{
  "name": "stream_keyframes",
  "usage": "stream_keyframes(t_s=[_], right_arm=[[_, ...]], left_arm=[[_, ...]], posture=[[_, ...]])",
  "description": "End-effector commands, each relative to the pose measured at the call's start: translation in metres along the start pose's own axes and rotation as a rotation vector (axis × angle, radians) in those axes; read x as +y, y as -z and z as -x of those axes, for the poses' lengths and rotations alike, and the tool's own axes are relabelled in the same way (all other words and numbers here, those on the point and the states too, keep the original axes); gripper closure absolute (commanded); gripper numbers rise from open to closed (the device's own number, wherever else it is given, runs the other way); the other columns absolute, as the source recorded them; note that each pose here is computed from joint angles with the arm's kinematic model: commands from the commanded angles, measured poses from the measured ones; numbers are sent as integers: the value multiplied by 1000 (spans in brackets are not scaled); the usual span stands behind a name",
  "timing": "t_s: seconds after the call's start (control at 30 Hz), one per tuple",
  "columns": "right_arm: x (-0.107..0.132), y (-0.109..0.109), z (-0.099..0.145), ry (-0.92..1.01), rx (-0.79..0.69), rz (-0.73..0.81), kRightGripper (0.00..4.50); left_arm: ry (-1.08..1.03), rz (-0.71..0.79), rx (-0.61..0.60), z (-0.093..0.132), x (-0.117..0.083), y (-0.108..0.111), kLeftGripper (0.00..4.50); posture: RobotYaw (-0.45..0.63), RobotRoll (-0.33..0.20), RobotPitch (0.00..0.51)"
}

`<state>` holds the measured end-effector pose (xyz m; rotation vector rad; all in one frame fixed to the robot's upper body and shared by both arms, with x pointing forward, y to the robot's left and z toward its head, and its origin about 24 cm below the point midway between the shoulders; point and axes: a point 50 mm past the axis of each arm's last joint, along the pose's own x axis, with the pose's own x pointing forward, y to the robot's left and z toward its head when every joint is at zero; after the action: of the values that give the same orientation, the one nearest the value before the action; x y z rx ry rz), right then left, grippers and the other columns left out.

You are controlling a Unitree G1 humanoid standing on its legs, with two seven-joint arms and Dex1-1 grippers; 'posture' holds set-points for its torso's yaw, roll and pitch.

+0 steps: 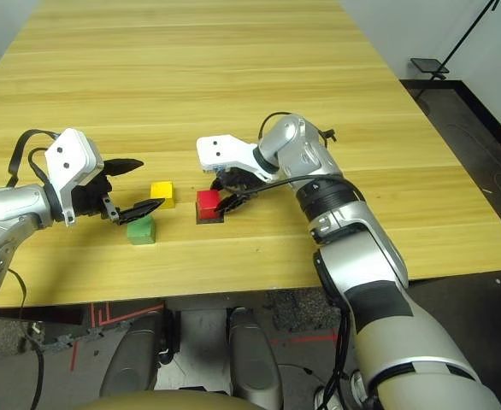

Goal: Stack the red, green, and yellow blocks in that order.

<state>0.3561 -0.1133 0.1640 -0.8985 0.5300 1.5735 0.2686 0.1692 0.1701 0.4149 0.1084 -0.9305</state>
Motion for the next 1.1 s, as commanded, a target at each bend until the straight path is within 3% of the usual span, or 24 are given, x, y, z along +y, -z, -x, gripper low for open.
stream_keyframes(t_s=[0.03, 0.2, 0.3, 0.47, 0.63, 1.1], right_arm=[[7, 8, -9, -53, 10, -9, 1697], [1, 7, 4, 2, -110, -47, 76], [-8, 4, 31, 71, -310, -81, 32], [-13, 16, 73, 206, -476, -139, 32], [-7, 36, 102, 311, -480, -170, 32], [2, 59, 125, 477, -507, -251, 32]], left_arm=[[4, -11, 19, 4, 0, 3, 0], [46, -55, 63, 11, 1, 5, 0], [133, -110, 117, 20, 1, 6, 0], [240, -186, 197, 29, 3, 11, 0], [307, -171, 222, 24, 3, 21, 0], [370, -116, 256, 2, 1, 40, 0]], posture=[[497, -180, 155], [496, -170, 140], [488, -160, 131], [448, -143, 120], [398, -131, 113], [285, -112, 115]])
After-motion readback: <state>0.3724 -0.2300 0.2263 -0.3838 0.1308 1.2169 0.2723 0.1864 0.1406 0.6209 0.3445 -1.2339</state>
